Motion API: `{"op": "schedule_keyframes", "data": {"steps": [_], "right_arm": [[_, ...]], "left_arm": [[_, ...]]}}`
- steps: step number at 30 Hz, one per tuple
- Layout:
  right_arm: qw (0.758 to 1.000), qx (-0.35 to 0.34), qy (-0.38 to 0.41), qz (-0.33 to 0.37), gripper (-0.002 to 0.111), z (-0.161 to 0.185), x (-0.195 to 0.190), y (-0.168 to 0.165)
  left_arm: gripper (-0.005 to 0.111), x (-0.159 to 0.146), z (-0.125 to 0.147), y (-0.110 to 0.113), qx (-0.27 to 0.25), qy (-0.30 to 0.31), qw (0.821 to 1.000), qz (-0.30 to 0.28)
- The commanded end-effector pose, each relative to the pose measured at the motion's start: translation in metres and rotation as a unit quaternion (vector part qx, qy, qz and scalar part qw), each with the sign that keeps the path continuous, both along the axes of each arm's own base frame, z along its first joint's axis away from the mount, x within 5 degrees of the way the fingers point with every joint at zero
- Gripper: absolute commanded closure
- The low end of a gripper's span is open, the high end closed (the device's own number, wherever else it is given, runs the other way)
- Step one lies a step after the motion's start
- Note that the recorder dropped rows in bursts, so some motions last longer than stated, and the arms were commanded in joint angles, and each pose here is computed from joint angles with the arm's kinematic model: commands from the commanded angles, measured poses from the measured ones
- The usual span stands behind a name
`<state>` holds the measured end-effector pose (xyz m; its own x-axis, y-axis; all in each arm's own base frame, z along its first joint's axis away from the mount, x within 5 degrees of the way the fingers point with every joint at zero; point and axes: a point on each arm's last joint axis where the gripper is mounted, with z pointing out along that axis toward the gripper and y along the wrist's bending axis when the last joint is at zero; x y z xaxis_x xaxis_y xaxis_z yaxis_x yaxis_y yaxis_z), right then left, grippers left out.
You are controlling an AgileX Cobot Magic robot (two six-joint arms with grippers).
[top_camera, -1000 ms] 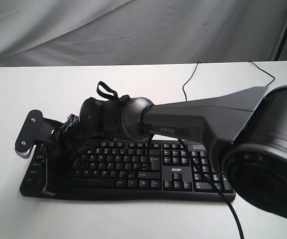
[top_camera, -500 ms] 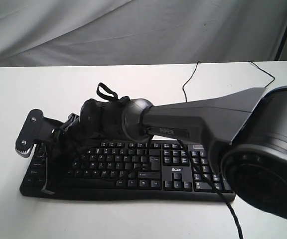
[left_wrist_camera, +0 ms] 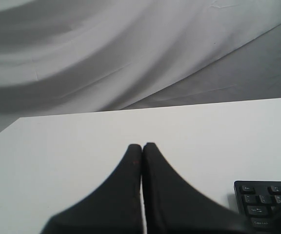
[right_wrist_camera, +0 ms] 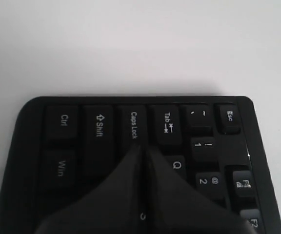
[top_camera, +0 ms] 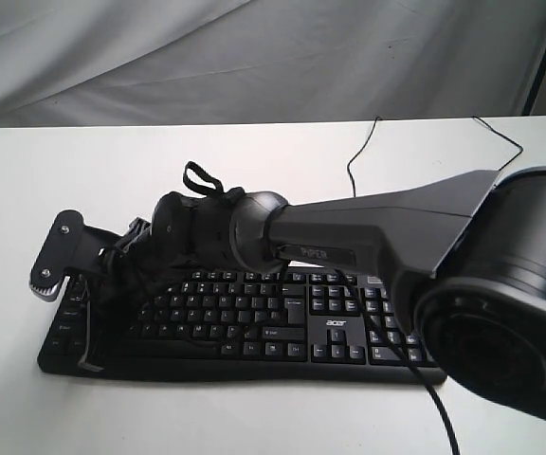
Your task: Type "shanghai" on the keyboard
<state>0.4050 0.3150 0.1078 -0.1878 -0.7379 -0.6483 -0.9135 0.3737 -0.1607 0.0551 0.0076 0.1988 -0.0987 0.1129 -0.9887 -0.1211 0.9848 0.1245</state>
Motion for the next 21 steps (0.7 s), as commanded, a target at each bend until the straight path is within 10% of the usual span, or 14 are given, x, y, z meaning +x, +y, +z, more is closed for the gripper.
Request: {"op": "schedule_keyframes", "data": {"steps": [1,21], "right_arm": [[1.000,0.002,-0.004,0.003,0.108,0.009,0.001,-0.001],[0.998,-0.025,0.037,0.045,0.108,0.052,-0.016,-0.025]], "left_arm": [[0.106,0.000,-0.001,0.000,-0.002,0.001,1.000,-0.002],[0.106,0.000,-0.001,0.000,-0.002,0.001,1.000,-0.002]]}}
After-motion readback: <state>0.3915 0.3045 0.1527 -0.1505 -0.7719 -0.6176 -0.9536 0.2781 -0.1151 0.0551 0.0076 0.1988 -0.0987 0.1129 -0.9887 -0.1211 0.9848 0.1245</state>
